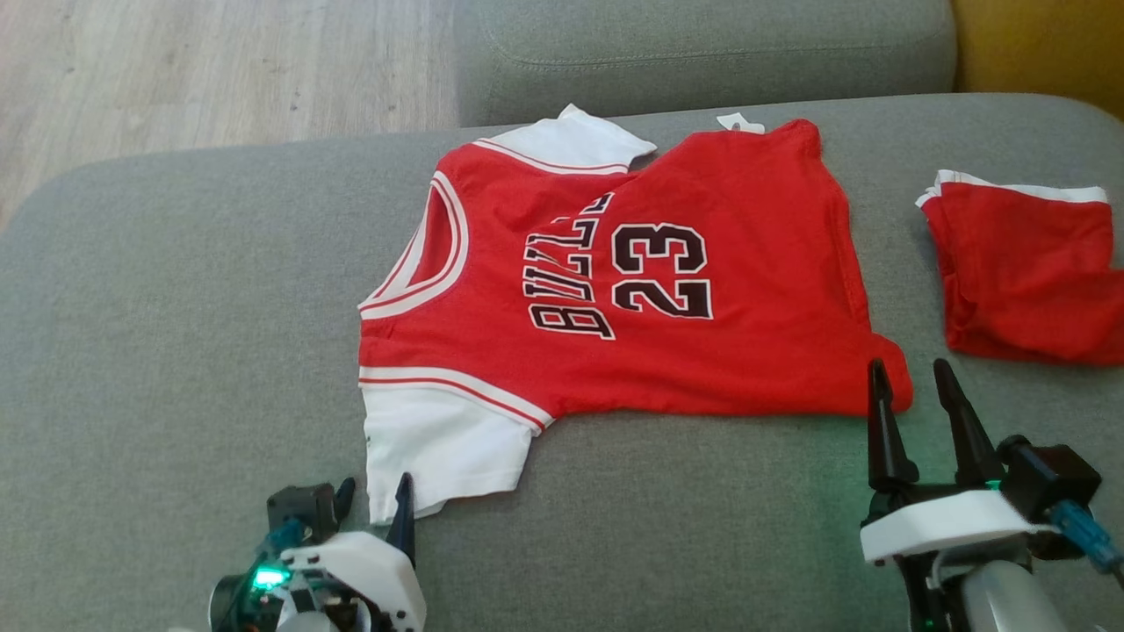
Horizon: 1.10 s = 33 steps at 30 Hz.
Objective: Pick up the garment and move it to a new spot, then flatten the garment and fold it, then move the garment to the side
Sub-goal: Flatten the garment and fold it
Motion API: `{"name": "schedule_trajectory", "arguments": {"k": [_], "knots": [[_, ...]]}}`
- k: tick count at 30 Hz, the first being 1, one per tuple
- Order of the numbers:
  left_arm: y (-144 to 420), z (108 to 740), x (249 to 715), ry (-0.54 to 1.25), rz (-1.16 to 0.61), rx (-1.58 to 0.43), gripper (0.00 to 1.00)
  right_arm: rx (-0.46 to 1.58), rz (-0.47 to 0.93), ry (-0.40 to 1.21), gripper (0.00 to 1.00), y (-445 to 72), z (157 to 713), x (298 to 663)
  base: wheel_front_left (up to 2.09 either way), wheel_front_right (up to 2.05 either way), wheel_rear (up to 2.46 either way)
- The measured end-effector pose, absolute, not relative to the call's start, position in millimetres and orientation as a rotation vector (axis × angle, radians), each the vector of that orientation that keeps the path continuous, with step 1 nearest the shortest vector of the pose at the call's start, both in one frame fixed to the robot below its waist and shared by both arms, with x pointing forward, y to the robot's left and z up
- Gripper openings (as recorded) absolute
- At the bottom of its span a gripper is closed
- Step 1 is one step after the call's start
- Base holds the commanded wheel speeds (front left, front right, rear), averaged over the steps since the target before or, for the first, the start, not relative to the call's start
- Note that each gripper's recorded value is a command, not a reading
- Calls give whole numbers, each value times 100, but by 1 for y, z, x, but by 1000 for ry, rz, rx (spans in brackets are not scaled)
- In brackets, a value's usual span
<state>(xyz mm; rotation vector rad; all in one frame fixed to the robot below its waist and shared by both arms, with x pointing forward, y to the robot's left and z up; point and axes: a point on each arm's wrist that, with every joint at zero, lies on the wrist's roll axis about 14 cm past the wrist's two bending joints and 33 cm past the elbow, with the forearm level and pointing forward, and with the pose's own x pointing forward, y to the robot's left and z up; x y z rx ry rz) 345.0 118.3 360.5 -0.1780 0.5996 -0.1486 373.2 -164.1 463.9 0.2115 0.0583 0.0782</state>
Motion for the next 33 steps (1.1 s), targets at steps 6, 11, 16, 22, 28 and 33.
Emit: {"name": "schedule_trajectory", "arguments": {"k": [6,11,16,22,28,33], "knots": [[116,357,345,651,-169,-171,5,214,74,47,100,-166,467,377,0,0,0],[119,363,349,618,-155,-187,0,220,76,47,100,-165,468,379,0,0,0],[127,391,366,449,-119,-222,0,217,68,84,100,-166,456,377,0,0,0],[140,440,382,195,-77,-264,0,197,63,148,100,-167,438,376,0,0,0],[142,457,385,123,-77,-274,0,176,49,280,100,-168,401,372,0,0,0],[138,460,382,111,-96,-276,0,190,13,376,100,-175,379,372,0,0,0]]}}
